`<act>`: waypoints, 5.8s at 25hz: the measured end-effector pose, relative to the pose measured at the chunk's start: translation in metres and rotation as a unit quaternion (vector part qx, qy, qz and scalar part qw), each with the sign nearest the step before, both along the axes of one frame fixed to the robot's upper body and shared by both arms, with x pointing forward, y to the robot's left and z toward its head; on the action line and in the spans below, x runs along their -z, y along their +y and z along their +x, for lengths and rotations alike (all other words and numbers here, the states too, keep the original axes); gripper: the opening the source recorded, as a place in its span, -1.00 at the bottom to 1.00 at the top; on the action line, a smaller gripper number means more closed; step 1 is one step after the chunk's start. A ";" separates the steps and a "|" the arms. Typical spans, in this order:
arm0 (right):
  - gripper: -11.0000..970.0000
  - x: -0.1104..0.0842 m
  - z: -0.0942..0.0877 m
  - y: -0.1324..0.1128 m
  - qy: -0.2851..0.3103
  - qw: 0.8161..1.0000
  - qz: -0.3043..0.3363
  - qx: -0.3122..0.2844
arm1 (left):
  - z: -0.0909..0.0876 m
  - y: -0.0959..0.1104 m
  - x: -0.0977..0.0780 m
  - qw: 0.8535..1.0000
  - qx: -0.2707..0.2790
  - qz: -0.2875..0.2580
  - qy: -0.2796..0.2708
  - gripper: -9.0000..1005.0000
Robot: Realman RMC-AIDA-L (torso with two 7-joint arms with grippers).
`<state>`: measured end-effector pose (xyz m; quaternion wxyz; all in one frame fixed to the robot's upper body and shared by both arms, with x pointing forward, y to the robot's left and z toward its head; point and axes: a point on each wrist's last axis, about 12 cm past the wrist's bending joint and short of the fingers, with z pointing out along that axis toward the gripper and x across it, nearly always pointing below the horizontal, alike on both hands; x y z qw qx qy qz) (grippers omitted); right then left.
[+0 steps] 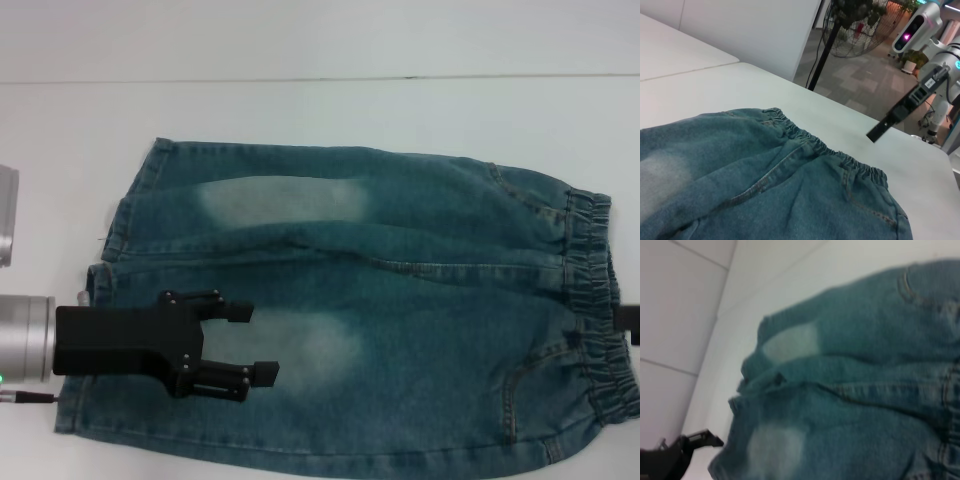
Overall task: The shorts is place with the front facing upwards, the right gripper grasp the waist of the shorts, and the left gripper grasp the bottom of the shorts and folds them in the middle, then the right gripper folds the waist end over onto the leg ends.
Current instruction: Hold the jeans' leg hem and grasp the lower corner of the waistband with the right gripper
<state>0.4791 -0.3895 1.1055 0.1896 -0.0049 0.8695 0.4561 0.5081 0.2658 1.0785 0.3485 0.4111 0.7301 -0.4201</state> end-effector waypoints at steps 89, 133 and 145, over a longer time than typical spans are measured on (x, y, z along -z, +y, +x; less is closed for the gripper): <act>0.84 0.015 -0.008 -0.014 0.075 0.994 -0.052 0.054 | 0.004 -0.003 -0.014 0.999 0.008 0.017 -0.037 0.86; 0.81 0.026 -0.002 0.003 0.090 0.993 -0.065 0.031 | 0.004 -0.005 -0.022 0.999 0.020 0.017 -0.044 0.86; 0.80 0.026 0.000 0.009 0.089 0.994 -0.058 0.023 | 0.004 -0.004 -0.021 0.999 0.021 0.021 -0.042 0.86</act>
